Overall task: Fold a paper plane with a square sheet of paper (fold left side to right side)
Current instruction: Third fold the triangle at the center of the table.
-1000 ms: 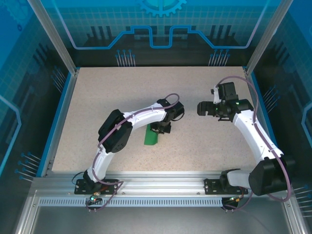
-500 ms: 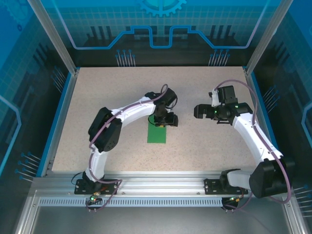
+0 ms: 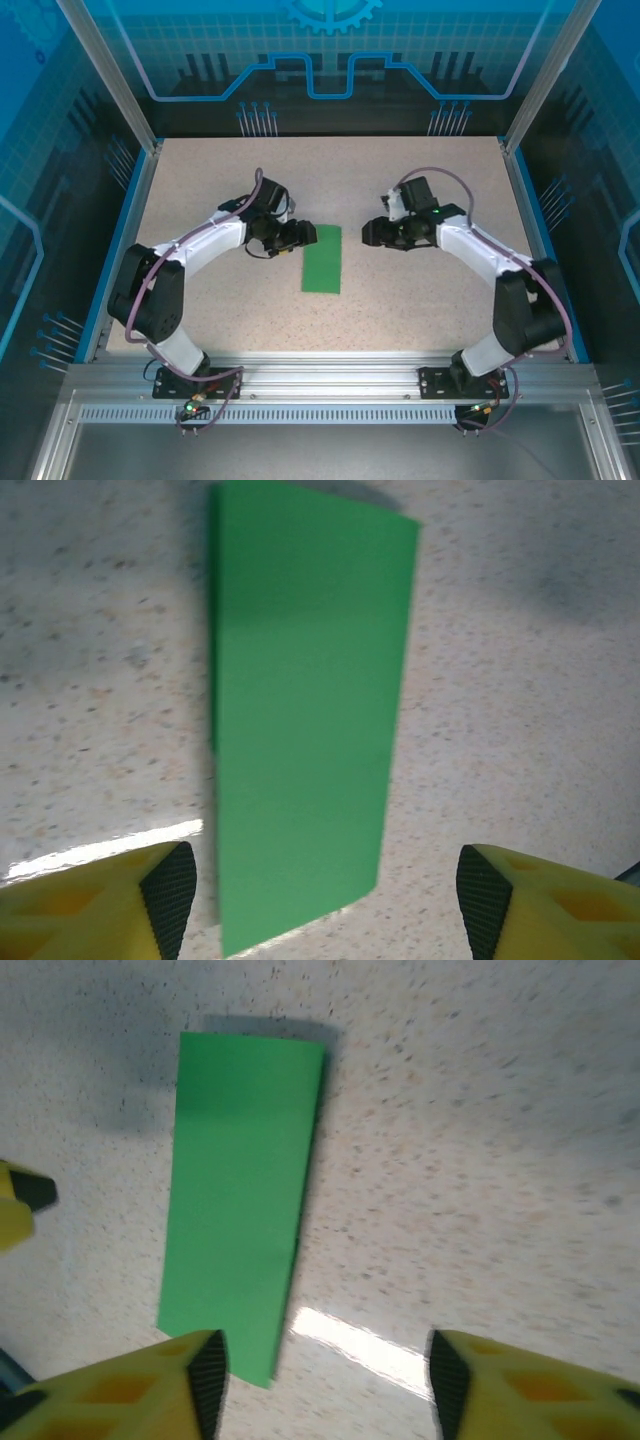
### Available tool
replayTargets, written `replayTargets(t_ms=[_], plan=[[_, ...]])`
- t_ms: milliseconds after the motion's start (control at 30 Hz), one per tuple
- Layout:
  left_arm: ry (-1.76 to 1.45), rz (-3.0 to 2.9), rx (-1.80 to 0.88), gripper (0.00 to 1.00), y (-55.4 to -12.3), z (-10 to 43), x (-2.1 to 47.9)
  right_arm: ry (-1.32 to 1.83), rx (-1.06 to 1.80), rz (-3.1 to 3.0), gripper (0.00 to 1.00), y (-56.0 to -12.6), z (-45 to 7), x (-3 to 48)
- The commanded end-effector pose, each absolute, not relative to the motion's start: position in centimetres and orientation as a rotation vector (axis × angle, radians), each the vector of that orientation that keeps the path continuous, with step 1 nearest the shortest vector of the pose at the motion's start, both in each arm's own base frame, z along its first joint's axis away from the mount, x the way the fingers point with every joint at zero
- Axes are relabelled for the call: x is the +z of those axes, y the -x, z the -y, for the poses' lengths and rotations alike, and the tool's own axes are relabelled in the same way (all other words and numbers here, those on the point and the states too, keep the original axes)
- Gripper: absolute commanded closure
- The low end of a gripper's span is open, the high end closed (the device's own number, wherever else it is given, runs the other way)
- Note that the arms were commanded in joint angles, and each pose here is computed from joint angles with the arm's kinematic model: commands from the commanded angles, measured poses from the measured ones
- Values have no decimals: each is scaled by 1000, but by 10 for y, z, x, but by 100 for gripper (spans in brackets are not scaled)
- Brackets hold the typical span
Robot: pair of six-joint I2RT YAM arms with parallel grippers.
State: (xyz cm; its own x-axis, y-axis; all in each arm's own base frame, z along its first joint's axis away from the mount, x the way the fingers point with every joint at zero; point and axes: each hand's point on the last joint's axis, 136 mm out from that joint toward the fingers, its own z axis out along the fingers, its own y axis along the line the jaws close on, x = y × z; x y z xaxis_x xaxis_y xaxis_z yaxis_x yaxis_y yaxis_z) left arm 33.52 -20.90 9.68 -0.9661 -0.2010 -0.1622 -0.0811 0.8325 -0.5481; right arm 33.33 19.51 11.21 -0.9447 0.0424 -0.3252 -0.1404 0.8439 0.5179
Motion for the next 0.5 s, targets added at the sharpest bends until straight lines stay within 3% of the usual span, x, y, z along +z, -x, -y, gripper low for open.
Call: replayTargets(t_ms=[0,167,267,467], plan=[[263,-2745,-983,27,-336,209,100,98,925,-2638,59,-353,-231,121],[320,-2791,-1056,27,-331,209,75,95,962,-2665,88,-372,-259,97],[338,-2823,-1073,27,-330,211,62,84,984,-2686,98,-382,-268,84],[363,-2850,-1098,27,-333,215,48,100,981,-2738,100,-395,-279,62]])
